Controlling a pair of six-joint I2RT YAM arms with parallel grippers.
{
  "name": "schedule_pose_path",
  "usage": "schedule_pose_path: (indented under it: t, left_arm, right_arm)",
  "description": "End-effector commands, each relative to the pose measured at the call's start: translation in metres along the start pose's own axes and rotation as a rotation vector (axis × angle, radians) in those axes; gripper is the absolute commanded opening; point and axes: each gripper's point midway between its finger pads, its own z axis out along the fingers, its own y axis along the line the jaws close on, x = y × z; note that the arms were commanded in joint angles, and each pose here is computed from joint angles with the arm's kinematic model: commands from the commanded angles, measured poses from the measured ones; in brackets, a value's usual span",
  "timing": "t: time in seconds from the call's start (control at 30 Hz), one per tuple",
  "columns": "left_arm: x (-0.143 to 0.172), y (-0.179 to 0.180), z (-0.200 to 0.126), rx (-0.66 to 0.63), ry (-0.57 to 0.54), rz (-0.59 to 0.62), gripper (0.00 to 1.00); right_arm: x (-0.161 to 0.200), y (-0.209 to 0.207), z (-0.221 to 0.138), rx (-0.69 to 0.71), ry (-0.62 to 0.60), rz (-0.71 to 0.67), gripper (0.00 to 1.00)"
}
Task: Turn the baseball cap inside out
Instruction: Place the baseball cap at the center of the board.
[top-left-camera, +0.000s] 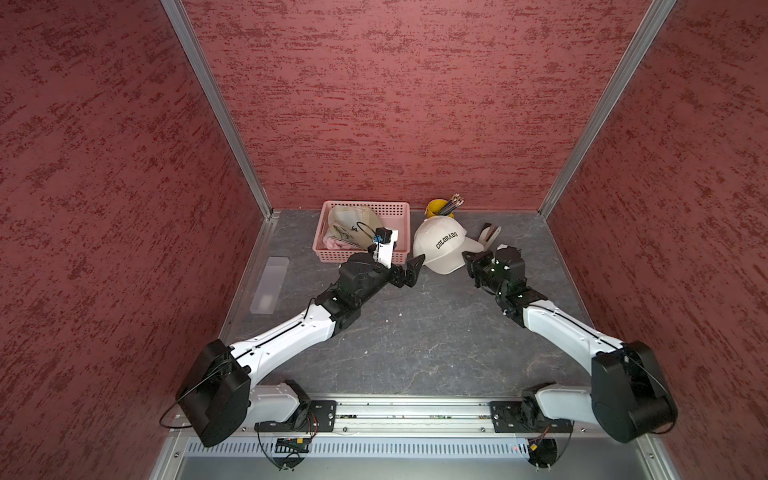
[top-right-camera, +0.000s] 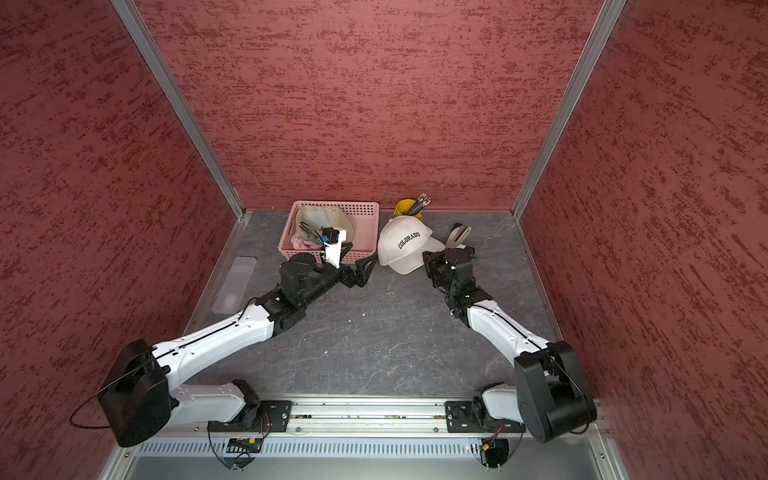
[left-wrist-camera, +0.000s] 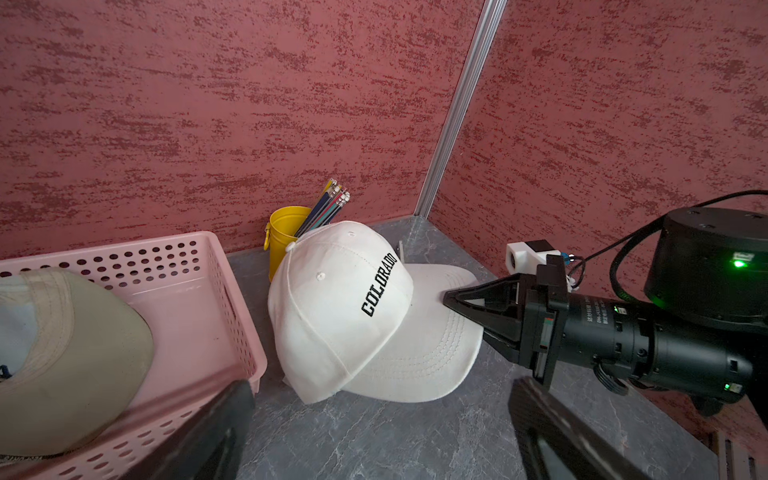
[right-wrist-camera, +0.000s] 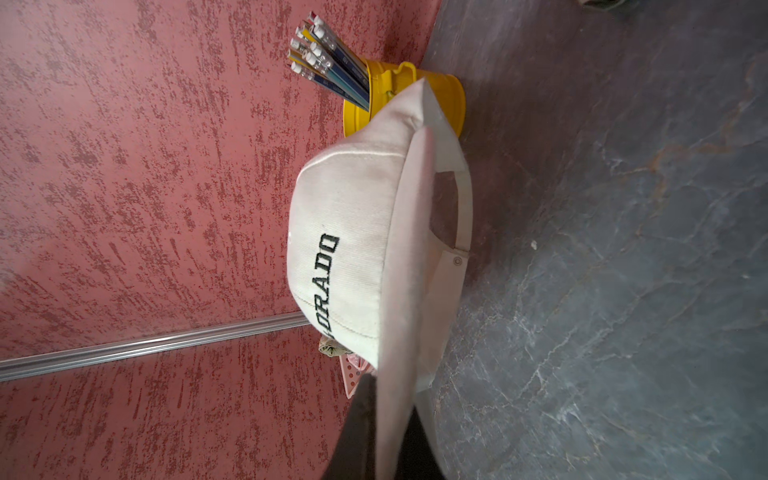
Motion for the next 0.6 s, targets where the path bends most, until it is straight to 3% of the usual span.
schedule_pose_path:
  t: [0.0,0.23,0.57]
  left_arm:
    - [0.002,0.004,-0.007,-0.009,0.0,-0.012,1.0]
    - [0.001,0.008,-0.008,-0.013,-0.001,0.002,1.0]
    - [-0.001,0.012,-0.011,-0.022,-0.008,0.018,1.0]
  right_arm:
    - [-0.008,0.017,0.002,-0.116,-0.019,-0.027,0.0]
    - [-0.017,0.006,0.015,-0.197,-0.022,-0.001,0.0]
    - [-0.016,-0.028,0.029,-0.193,-0.015,0.05,0.0]
